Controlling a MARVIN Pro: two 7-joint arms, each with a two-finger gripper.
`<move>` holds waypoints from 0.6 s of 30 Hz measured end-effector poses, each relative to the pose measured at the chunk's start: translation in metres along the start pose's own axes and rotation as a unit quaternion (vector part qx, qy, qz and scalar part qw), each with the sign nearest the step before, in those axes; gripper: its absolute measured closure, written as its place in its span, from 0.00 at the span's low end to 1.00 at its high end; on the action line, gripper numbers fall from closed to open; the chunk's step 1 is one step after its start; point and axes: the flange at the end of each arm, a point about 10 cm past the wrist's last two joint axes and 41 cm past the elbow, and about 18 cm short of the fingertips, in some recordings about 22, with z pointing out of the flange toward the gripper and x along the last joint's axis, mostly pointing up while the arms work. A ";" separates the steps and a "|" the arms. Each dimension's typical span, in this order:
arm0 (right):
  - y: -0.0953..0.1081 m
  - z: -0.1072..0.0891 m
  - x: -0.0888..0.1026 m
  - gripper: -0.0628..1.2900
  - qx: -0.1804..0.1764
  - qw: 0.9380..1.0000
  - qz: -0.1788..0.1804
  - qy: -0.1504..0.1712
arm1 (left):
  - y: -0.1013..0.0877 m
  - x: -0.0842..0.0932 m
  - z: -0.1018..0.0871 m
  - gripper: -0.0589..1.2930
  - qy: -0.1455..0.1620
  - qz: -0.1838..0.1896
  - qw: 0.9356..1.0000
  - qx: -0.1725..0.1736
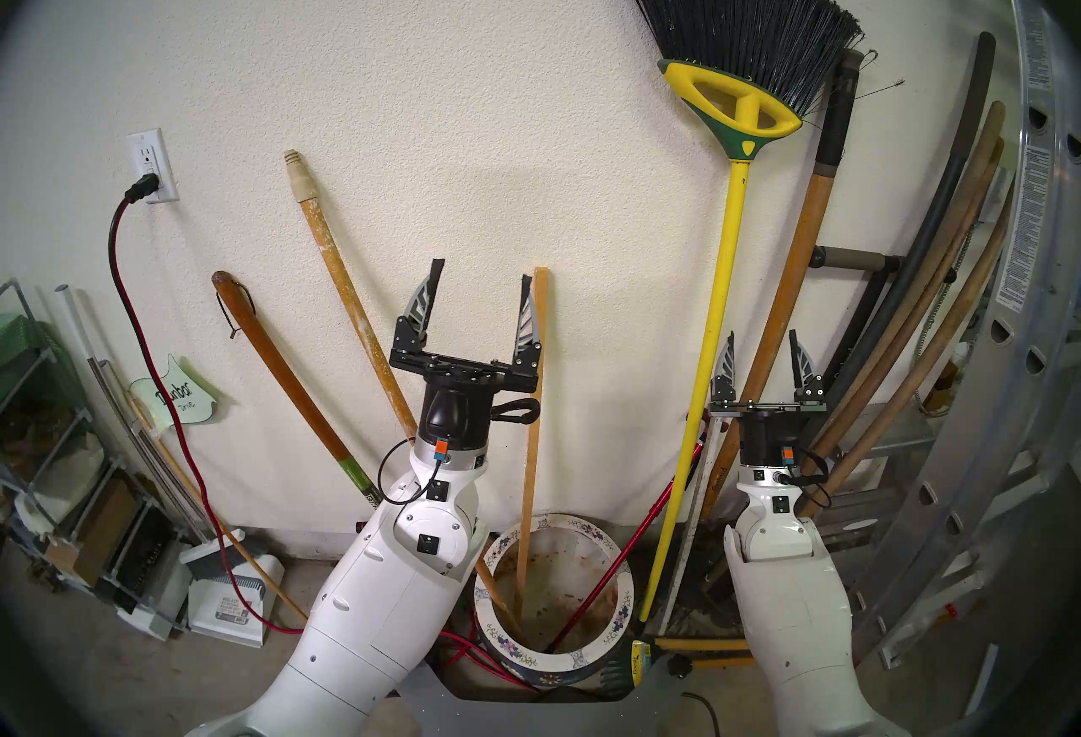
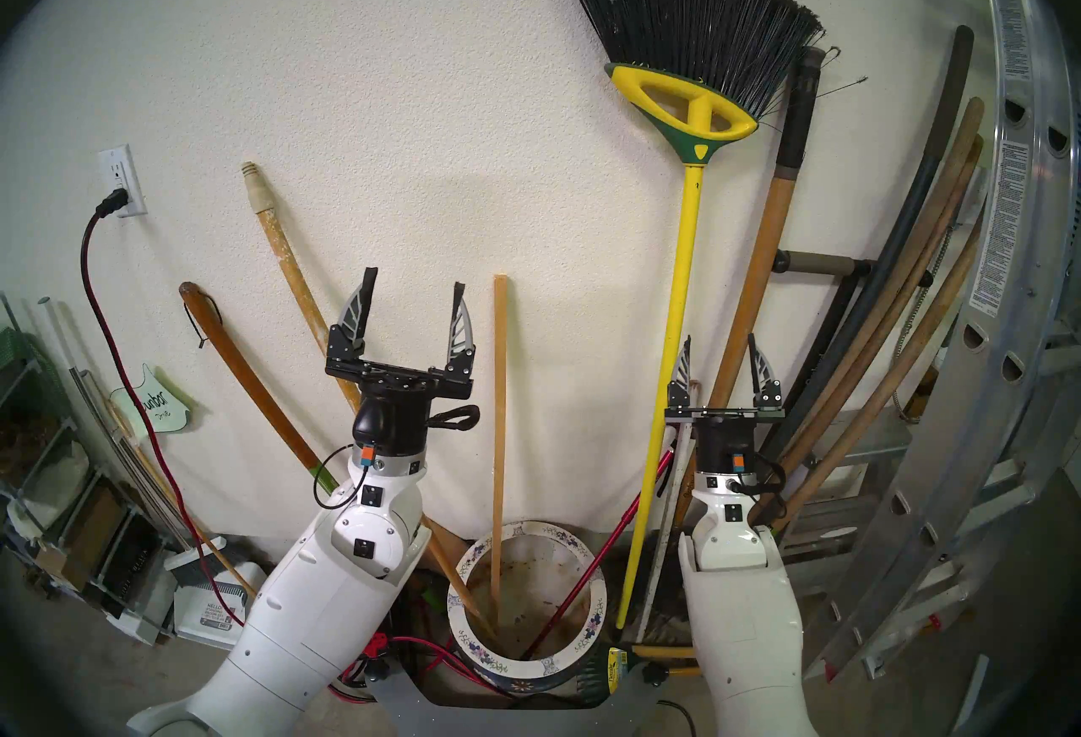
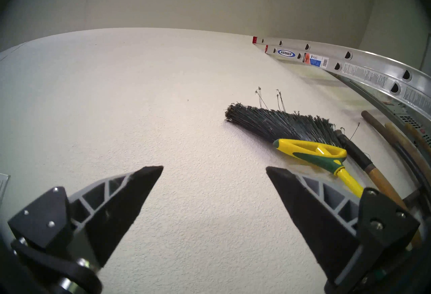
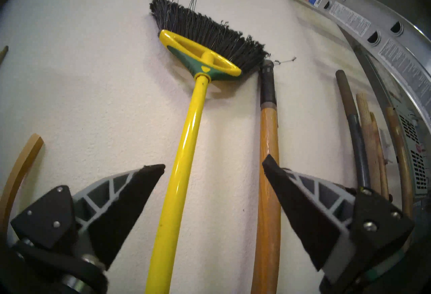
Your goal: Take wooden sticks or brooms out of the pot
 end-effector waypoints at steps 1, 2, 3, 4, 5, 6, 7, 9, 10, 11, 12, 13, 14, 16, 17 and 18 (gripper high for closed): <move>0.004 0.002 0.003 0.07 -0.003 1.000 -0.002 0.005 | -0.003 -0.001 0.000 0.02 0.000 0.004 1.000 0.001; 0.010 0.004 0.008 0.07 -0.007 1.000 -0.006 0.012 | -0.008 -0.001 0.001 0.02 0.002 0.010 1.000 0.003; 0.013 0.005 0.010 0.07 -0.009 1.000 -0.008 0.016 | -0.010 -0.001 0.001 0.02 0.003 0.014 1.000 0.004; 0.019 0.007 0.015 0.07 -0.013 1.000 -0.012 0.022 | -0.015 -0.001 0.002 0.02 0.005 0.019 1.000 0.005; 0.027 0.009 0.020 0.07 -0.018 0.999 -0.017 0.030 | -0.019 0.000 0.003 0.02 0.008 0.025 1.000 0.007; 0.028 0.009 0.022 0.07 -0.019 0.999 -0.018 0.032 | -0.020 0.000 0.003 0.02 0.008 0.027 1.000 0.007; 0.033 0.011 0.027 0.07 -0.023 0.999 -0.021 0.038 | -0.023 0.001 0.003 0.02 0.010 0.031 0.999 0.008; 0.041 0.013 0.034 0.07 -0.029 0.998 -0.026 0.048 | -0.029 0.002 0.004 0.02 0.013 0.038 0.999 0.010; 0.047 0.014 0.039 0.07 -0.033 0.998 -0.030 0.054 | -0.033 0.004 0.005 0.02 0.016 0.044 0.999 0.010; 0.052 0.015 0.044 0.07 -0.037 0.997 -0.033 0.060 | -0.036 0.005 0.006 0.02 0.019 0.049 0.999 0.011; 0.054 0.016 0.046 0.07 -0.038 0.997 -0.034 0.063 | -0.038 0.006 0.006 0.02 0.021 0.051 0.998 0.012; 0.060 0.017 0.052 0.07 -0.042 0.996 -0.037 0.069 | -0.043 0.008 0.008 0.02 0.025 0.058 0.998 0.013; 0.061 0.017 0.054 0.07 -0.043 0.996 -0.038 0.072 | -0.044 0.009 0.008 0.02 0.027 0.060 0.998 0.014; 0.067 0.019 0.061 0.07 -0.048 0.995 -0.041 0.080 | -0.050 0.012 0.011 0.02 0.033 0.068 0.997 0.016; 0.071 0.020 0.067 0.07 -0.050 0.994 -0.044 0.087 | -0.056 0.015 0.012 0.02 0.038 0.076 0.996 0.017; 0.074 0.020 0.071 0.07 -0.052 0.993 -0.045 0.091 | -0.060 0.017 0.014 0.02 0.042 0.082 0.996 0.018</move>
